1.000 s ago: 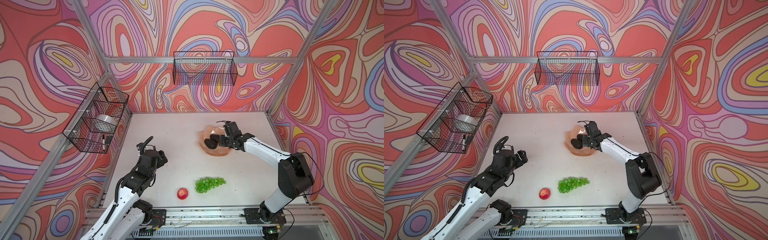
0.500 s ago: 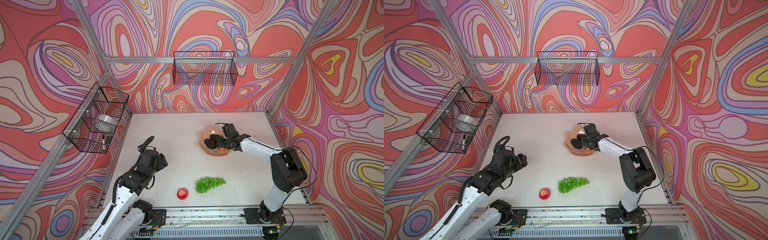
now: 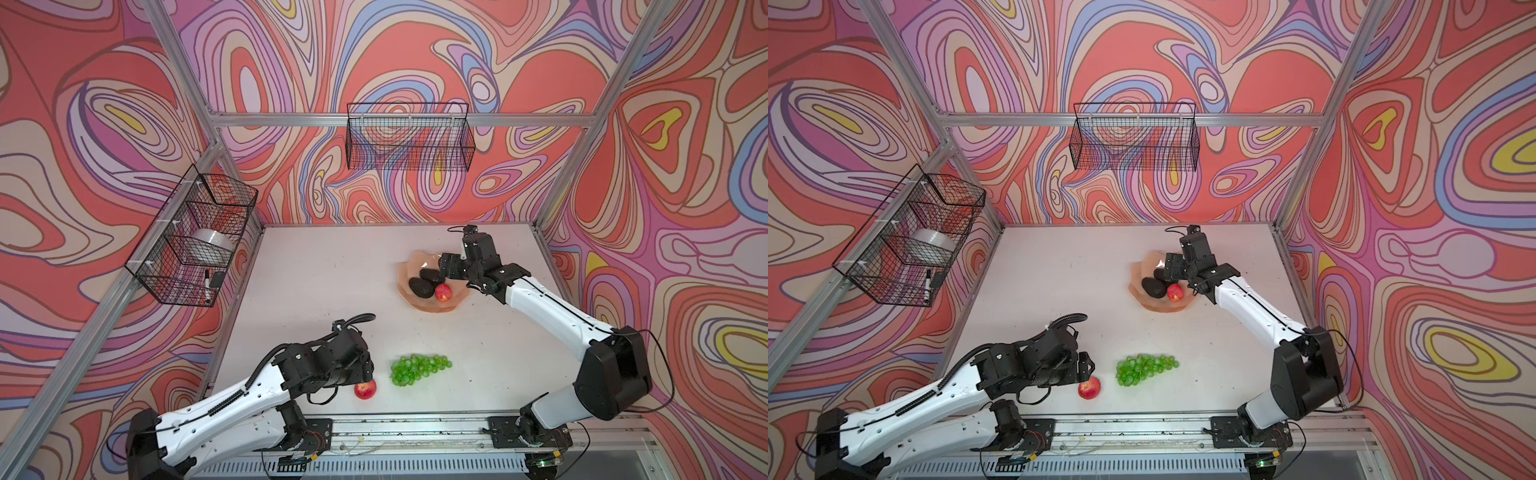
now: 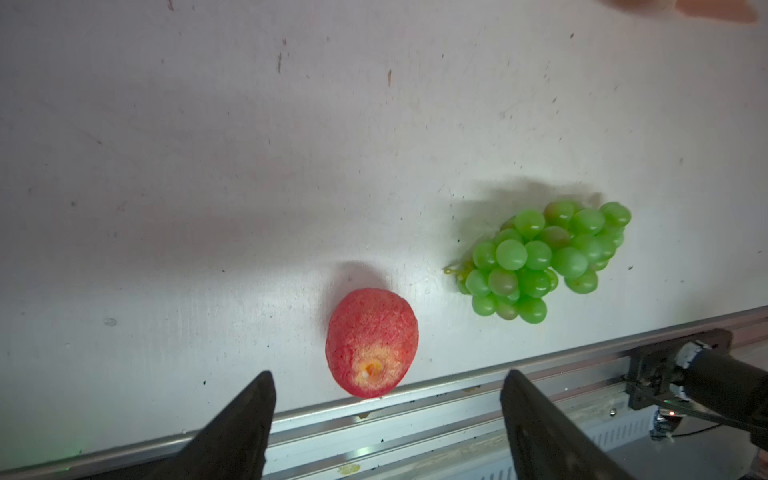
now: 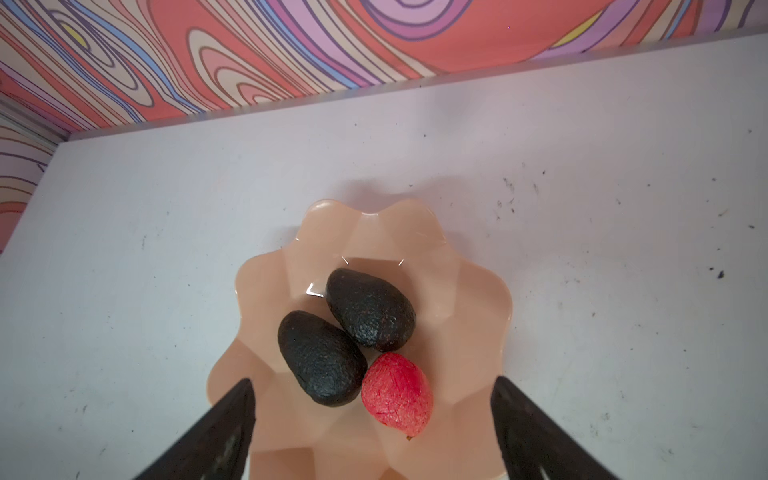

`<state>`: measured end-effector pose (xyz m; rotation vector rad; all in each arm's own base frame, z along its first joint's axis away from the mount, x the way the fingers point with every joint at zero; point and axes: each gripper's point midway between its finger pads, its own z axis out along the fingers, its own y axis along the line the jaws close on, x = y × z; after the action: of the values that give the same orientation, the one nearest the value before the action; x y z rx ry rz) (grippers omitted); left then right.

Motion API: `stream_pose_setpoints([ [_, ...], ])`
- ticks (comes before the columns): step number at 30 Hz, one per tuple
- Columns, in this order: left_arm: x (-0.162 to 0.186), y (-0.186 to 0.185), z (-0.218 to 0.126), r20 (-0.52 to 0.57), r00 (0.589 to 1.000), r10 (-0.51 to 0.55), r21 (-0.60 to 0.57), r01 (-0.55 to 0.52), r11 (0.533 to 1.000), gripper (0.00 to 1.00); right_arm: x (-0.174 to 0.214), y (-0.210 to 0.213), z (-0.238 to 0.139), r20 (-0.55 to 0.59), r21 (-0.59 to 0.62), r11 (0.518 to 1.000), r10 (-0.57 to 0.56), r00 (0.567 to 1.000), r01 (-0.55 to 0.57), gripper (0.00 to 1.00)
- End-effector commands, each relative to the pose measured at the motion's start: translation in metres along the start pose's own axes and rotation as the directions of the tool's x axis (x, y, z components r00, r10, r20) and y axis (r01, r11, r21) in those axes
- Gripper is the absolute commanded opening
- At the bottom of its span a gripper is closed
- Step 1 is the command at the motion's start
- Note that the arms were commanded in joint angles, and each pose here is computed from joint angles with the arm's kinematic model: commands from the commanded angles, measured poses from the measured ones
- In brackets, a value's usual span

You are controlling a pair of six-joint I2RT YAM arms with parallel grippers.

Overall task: Place and organize the fake fruits in the fruit bowl
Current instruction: 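Grasp the remaining red apple with the left gripper while the right gripper withdraws, then carry the red apple into the bowl and release it with the left gripper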

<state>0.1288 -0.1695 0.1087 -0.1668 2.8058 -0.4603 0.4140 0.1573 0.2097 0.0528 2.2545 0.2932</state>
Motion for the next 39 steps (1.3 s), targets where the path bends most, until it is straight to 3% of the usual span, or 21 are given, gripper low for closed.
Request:
stream_pose_setpoints([
  [1,0.014,0.008,0.014,-0.037,0.998,-0.051,-0.068,0.048,0.997,0.87,-0.01,-0.003,-0.014,0.033,0.011,1.0,-0.013,0.999,0.013,0.93],
  [9,0.035,0.015,0.041,-0.13,0.991,-0.037,-0.139,0.018,0.99,0.87,-0.009,-0.01,-0.035,0.065,0.021,1.0,-0.005,0.998,0.004,0.95],
  [16,0.049,0.027,0.057,-0.164,0.985,-0.043,-0.147,0.019,0.989,0.8,-0.007,-0.015,-0.04,0.075,0.034,0.999,-0.005,0.997,0.003,0.96],
  [25,0.038,0.031,0.05,-0.113,0.994,-0.008,-0.168,-0.011,0.986,0.52,-0.006,-0.016,-0.041,0.078,0.034,0.999,-0.002,0.997,-0.001,0.96],
  [34,0.026,0.028,0.043,-0.068,0.998,0.012,-0.172,-0.023,0.985,0.46,-0.003,-0.017,-0.042,0.079,0.033,0.999,0.006,0.997,-0.009,0.96],
  [39,-0.003,-0.019,0.025,0.034,0.993,0.112,-0.022,-0.111,0.994,0.46,-0.002,-0.018,-0.041,0.078,0.031,0.999,0.008,0.997,-0.011,0.95],
])
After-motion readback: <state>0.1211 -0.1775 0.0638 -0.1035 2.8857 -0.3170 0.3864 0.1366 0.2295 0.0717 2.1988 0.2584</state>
